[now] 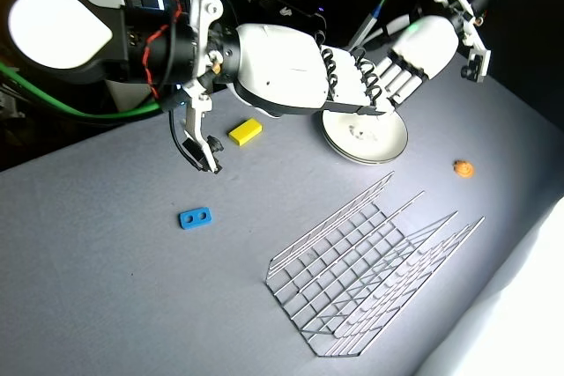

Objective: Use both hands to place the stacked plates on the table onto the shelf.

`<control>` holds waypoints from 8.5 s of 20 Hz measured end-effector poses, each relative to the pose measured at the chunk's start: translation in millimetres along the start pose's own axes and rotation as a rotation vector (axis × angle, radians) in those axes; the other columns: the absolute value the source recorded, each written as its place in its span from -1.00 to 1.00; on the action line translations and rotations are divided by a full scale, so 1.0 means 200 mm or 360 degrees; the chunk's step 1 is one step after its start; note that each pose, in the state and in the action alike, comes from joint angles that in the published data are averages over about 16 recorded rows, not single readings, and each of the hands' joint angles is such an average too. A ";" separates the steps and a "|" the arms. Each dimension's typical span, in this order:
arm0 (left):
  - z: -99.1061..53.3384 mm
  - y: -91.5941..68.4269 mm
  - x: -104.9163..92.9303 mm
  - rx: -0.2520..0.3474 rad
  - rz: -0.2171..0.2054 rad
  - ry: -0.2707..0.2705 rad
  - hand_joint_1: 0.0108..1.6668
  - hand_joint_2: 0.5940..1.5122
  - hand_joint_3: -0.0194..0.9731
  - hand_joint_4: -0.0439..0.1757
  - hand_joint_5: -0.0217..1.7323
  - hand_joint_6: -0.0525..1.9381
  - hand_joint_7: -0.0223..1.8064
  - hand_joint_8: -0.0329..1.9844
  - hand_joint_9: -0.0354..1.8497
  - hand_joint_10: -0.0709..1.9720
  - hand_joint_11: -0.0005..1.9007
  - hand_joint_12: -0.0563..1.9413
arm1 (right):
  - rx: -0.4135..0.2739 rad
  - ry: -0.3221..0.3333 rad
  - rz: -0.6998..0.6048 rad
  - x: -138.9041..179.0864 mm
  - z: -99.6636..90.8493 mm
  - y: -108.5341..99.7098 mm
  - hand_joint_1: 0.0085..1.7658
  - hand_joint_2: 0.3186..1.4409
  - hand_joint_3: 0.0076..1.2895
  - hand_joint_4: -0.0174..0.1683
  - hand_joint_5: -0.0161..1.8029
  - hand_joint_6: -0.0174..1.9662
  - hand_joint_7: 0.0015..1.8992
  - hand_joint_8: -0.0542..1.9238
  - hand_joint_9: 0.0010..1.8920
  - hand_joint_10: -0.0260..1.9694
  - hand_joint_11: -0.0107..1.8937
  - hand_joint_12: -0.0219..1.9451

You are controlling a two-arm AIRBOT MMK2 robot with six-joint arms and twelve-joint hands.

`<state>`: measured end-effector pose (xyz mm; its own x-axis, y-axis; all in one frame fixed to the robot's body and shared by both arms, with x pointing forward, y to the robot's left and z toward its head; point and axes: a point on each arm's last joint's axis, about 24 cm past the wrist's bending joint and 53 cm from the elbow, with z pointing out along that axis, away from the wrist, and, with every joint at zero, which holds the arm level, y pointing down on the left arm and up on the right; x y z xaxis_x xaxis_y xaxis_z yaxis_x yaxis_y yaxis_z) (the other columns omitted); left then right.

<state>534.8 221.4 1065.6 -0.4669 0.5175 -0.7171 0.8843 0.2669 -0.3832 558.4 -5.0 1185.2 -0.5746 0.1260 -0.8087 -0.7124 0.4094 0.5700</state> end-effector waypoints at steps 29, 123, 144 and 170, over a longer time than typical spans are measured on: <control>0.00 0.18 0.30 -0.0096 -0.0123 0.0152 -0.99 0.02 -0.90 -0.61 -0.96 -0.95 -0.97 -0.98 -0.96 -0.93 -0.99 -0.96 | -0.0013 0.0126 -0.0147 0.18 0.00 0.02 0.38 0.28 -0.99 -0.80 -0.96 -0.96 -0.98 -0.93 -0.98 -0.97 -0.97 -0.99; -0.24 0.25 -0.19 -0.0265 -0.0259 -0.0209 -1.00 0.08 -0.92 -0.58 -0.95 -0.93 -0.96 -0.98 -0.94 -0.92 -0.99 -0.94 | -0.0151 -0.0377 0.0901 -0.59 0.22 0.13 0.51 0.30 -0.99 -0.86 -0.08 0.18 -0.05 0.11 -0.06 0.25 -0.20 0.43; -0.11 0.33 0.09 -0.0334 -0.0293 0.0009 -0.99 0.06 -0.92 -0.58 -0.95 -0.93 -0.96 -0.98 -0.94 -0.92 -0.99 -0.94 | 0.0227 -0.0722 0.1226 -0.82 -0.01 -0.56 0.52 0.30 -0.99 -0.90 -0.08 0.15 -0.05 0.07 -0.05 0.25 -0.22 0.42; -0.09 0.36 0.19 -0.0367 -0.0324 0.0071 -0.99 0.09 -0.92 -0.59 -0.95 -0.93 -0.95 -0.98 -0.98 -0.95 -0.99 -0.94 | 0.0449 -0.0685 0.1293 -0.57 0.12 -0.94 0.44 0.35 -0.99 -0.88 -0.11 0.15 -0.05 0.14 -0.03 -0.16 -0.22 0.43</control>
<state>581.2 275.1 1021.8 -0.6383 0.4683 -0.6109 0.7532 0.5436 -0.3703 767.2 -74.3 1167.9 -0.6128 0.7650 -0.1980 -0.0065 0.2458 0.9693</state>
